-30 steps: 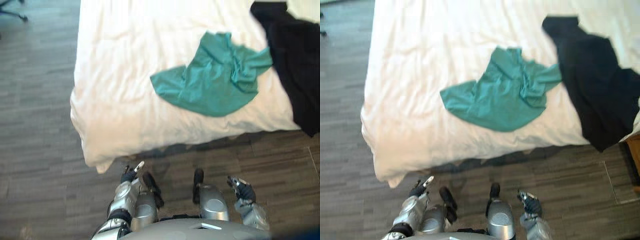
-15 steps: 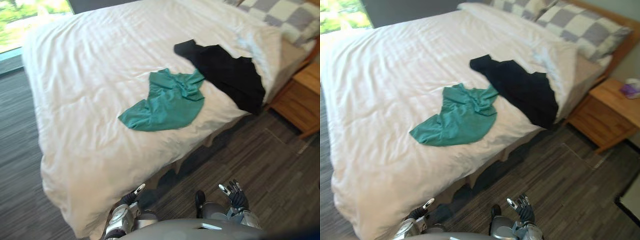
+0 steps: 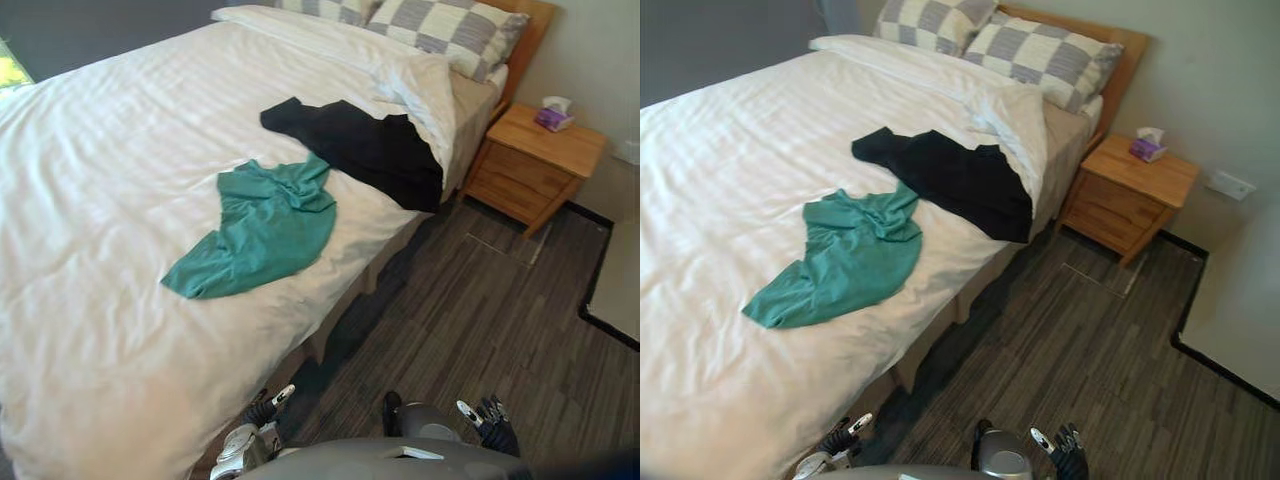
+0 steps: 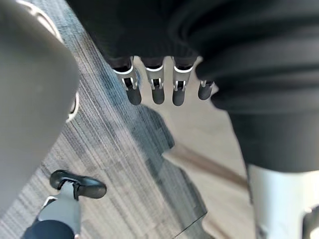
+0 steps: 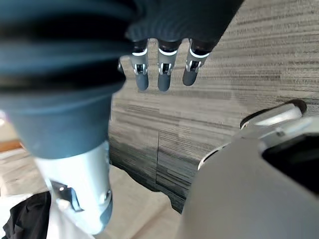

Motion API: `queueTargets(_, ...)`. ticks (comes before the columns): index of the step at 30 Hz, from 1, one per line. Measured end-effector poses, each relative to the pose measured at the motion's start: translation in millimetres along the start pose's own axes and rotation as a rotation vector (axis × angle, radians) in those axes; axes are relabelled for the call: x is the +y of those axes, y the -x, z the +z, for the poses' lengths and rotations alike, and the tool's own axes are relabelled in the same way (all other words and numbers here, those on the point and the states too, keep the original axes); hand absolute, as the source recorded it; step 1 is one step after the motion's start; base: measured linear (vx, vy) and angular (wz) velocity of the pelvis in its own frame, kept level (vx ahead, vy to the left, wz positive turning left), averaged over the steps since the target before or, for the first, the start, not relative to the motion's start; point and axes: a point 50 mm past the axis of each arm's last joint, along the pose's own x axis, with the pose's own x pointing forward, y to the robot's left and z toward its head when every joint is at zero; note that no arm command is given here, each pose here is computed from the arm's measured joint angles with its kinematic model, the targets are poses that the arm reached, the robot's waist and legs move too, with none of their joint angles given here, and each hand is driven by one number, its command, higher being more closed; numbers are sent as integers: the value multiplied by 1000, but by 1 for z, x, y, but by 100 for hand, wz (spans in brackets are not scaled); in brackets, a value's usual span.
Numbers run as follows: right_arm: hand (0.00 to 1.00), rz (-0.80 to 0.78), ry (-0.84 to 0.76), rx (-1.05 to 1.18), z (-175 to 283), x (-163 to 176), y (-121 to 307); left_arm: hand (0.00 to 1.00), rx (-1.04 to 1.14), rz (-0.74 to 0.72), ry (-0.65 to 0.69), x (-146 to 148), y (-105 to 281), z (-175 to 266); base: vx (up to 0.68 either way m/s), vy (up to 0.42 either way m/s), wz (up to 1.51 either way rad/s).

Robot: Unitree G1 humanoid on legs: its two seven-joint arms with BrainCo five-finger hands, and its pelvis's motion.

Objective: Tidy the bed and pick cloth on bed and put in laundry

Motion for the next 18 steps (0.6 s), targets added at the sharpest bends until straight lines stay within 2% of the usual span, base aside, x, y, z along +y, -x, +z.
queueTargets(5, 0, 2, 18, 27, -3, -2, -1, 0, -3, -9, -19, -2, -1, 2, 32, 38, -65)
queueTargets(8, 0, 23, 53, 42, -3, 1, -3, 0, 10, 26, -26, 9, 1, 0, 96, -16, -101)
queueTargets(14, 0, 59, 120, 102, -6, 3, -8, 0, 25, 5, -131, 5, 0, -1, 109, 16, -75)
queueTargets(18, 0, 53, 136, 99, -2, 0, -10, 0, -10, 12, -135, 2, -1, 2, -36, 84, -55)
